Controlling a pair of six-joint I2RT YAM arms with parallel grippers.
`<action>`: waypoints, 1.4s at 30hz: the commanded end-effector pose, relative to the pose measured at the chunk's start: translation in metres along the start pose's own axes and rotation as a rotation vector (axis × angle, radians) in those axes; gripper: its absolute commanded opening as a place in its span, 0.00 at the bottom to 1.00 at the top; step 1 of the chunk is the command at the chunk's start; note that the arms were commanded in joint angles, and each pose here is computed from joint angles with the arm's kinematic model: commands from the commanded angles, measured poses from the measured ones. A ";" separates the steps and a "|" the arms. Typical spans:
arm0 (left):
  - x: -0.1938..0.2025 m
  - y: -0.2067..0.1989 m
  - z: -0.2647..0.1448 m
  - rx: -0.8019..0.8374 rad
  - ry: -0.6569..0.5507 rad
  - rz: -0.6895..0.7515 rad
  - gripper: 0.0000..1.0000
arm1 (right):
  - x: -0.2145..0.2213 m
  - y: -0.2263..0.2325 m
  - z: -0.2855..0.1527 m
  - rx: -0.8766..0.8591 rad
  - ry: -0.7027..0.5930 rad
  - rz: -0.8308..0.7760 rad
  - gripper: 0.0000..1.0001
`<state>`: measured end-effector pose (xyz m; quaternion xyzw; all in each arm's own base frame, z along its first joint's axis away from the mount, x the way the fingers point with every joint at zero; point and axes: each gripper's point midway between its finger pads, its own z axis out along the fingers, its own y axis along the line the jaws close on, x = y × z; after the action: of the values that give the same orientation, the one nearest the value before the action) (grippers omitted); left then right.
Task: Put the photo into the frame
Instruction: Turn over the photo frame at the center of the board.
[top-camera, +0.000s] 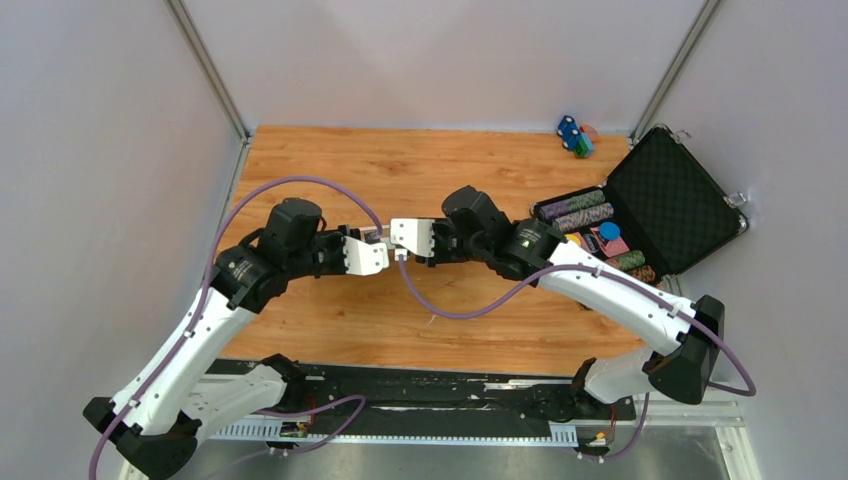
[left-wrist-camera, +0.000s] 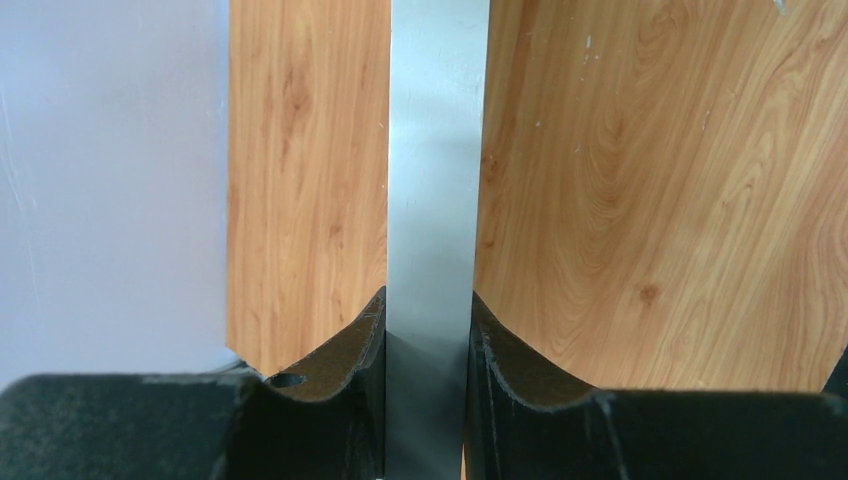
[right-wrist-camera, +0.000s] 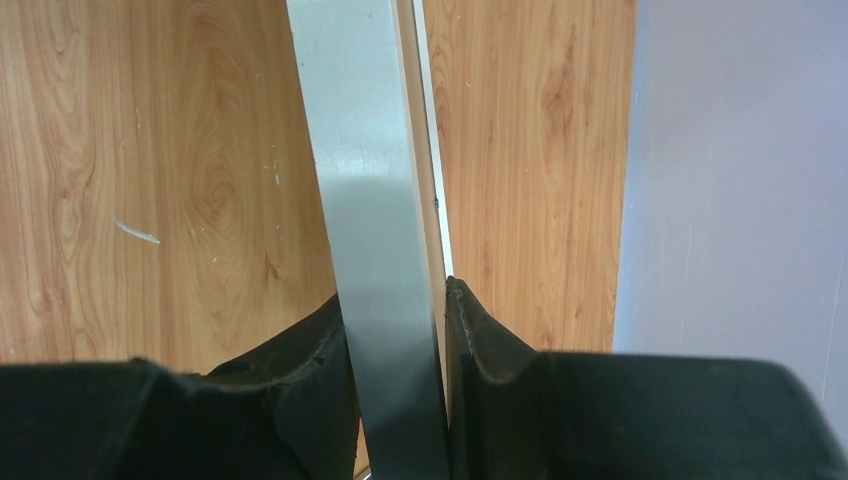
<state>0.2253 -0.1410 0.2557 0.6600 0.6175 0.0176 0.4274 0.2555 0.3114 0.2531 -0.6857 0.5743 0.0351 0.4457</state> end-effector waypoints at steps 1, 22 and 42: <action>-0.022 0.026 -0.009 -0.111 -0.090 0.011 0.00 | -0.017 -0.025 -0.010 0.085 -0.049 0.033 0.06; -0.020 0.072 -0.019 -0.353 -0.065 -0.088 1.00 | -0.037 -0.049 -0.027 0.092 -0.019 0.107 0.00; -0.015 0.107 -0.073 -0.560 -0.107 -0.334 1.00 | -0.060 -0.122 -0.050 0.145 -0.118 0.567 0.00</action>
<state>0.2750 -0.1056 0.3417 0.4502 0.6691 0.0975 0.5832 0.2912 0.3159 0.3095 -0.5521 0.7243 0.1071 0.3989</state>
